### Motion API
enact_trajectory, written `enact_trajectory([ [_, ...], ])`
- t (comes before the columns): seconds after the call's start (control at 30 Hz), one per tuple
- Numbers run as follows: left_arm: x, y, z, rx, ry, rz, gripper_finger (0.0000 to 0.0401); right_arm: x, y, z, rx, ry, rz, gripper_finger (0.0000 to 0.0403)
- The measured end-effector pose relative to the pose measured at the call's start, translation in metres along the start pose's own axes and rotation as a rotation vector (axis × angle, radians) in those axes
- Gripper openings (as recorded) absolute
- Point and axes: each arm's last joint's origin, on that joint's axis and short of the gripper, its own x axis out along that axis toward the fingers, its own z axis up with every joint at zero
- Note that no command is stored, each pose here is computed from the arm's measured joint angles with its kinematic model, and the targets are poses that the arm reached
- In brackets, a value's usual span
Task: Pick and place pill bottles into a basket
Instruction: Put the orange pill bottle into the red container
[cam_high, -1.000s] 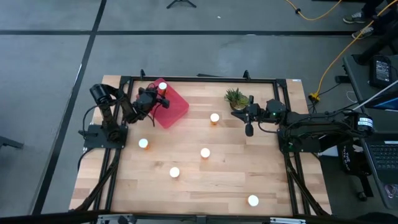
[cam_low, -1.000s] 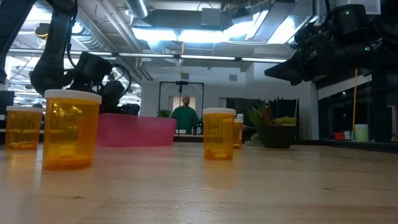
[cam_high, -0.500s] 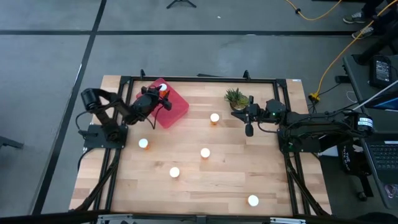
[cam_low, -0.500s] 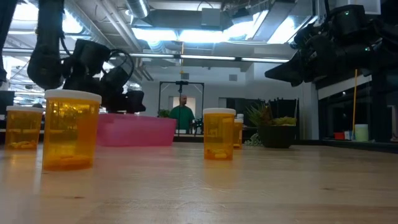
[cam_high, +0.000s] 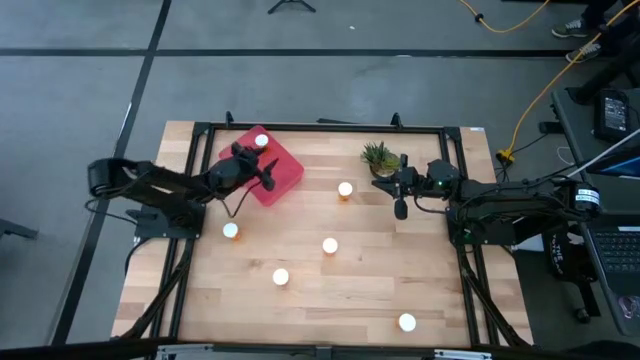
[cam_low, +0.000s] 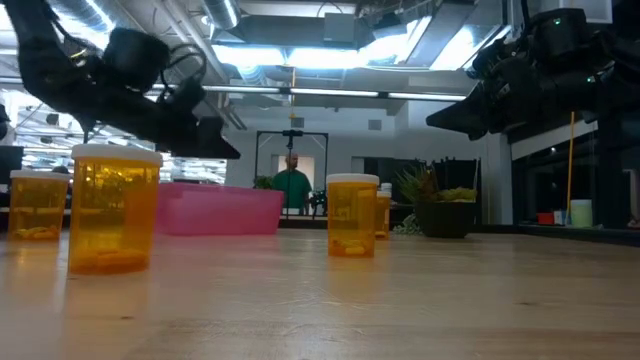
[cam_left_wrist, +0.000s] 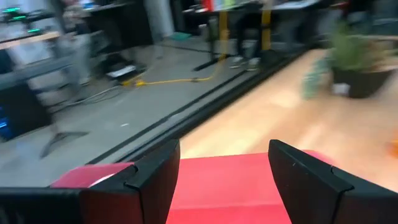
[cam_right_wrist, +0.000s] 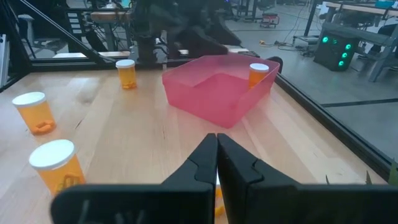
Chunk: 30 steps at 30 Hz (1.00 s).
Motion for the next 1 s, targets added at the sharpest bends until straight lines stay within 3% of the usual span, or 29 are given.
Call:
enact_trajectory([
  [0.33,-0.042,-0.016,0.03,-0.054,-0.112,-0.229,0.0239,0.0,0.0,0.0,0.0,0.0,0.0,0.0016],
  [0.47,-0.056,-0.021,0.031,-0.084,-0.086,-0.351,0.0239,0.0,0.0,0.0,0.0,0.0,0.0,0.0016],
  [0.57,-0.064,-0.026,0.027,-0.036,-0.037,-0.488,0.0231,0.0,0.0,0.0,0.0,-0.001,0.0,0.0016],
  [0.67,-0.071,-0.032,0.024,-0.028,-0.005,-0.599,0.0212,0.0,0.0,0.0,0.0,-0.001,0.0,0.0016],
  [0.8,-0.077,-0.038,0.023,-0.047,0.009,-0.659,0.0183,0.0,0.0,0.0,-0.001,-0.001,0.0,0.0016],
  [1.0,-0.084,-0.046,0.019,0.085,0.004,-0.727,0.0099,0.0,0.0,0.0,0.0,-0.001,0.0,0.0016],
])
